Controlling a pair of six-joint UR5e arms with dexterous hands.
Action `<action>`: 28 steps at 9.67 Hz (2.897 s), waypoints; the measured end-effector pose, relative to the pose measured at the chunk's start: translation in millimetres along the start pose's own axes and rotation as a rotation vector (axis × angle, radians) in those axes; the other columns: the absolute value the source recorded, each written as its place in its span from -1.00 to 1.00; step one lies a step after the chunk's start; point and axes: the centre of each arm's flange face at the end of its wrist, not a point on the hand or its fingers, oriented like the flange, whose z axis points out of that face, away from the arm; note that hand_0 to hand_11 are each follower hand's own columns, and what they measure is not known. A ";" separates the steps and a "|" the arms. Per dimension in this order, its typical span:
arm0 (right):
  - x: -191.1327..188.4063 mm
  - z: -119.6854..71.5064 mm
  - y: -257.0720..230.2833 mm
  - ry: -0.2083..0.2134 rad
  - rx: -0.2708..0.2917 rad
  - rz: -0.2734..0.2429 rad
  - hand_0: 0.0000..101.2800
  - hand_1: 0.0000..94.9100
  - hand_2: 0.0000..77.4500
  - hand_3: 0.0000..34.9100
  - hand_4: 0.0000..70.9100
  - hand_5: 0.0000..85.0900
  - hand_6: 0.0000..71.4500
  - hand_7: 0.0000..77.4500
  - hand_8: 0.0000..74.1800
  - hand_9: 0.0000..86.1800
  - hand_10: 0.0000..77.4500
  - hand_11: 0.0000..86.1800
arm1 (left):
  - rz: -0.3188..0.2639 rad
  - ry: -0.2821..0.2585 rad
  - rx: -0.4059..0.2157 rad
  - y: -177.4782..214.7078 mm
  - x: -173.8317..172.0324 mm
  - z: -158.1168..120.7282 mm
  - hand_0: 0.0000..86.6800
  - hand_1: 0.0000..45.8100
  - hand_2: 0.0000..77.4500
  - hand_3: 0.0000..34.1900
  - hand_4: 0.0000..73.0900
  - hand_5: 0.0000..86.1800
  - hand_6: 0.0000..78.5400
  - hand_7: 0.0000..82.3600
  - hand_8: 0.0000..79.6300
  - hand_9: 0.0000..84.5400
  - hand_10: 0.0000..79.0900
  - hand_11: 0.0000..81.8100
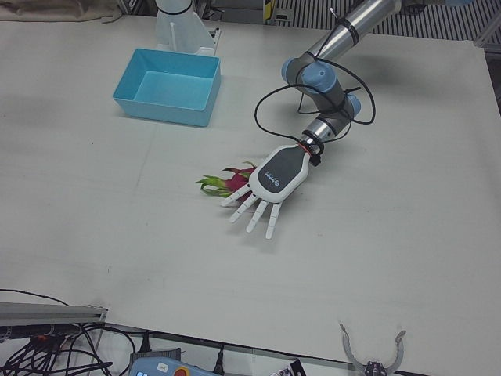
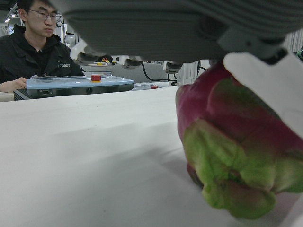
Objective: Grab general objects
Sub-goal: 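Close the left hand's fingers around the dragon fruit, then lift the dragon fruit with the left hand off the table, then carry the dragon fruit with the left hand over the blue tray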
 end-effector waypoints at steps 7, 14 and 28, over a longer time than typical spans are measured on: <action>0.0 0.0 0.0 0.000 0.000 0.000 -1.00 -0.89 -0.96 -1.00 -1.00 -0.99 -1.00 -1.00 -1.00 -0.99 -1.00 -0.99 | -0.001 0.021 0.005 1.4 0.6 6.7 0.11 -1.00 -1.00 -0.10 -0.46 -0.37 -0.99 -0.95 -0.96 -0.99 -0.99 -0.97; 0.1 0.0 0.6 0.000 -0.001 -0.001 -1.00 -0.89 -0.96 -1.00 -1.00 -0.99 -1.00 -1.00 -1.00 -0.99 -1.00 -0.99 | -0.107 0.092 -0.019 -14.6 84.2 5.2 0.09 -1.00 -0.46 -1.00 -0.24 -0.13 -0.96 -0.58 -0.96 -0.97 -0.99 -0.97; -0.1 -0.1 -1.5 0.000 0.002 0.001 -1.00 -0.89 -0.96 -1.00 -1.00 -0.99 -1.00 -1.00 -1.00 -0.99 -1.00 -0.99 | -0.471 0.069 -0.653 53.8 291.7 20.7 0.25 -1.00 -0.18 -1.00 -0.24 -0.11 -0.79 -0.27 -0.96 -0.91 -0.89 -0.81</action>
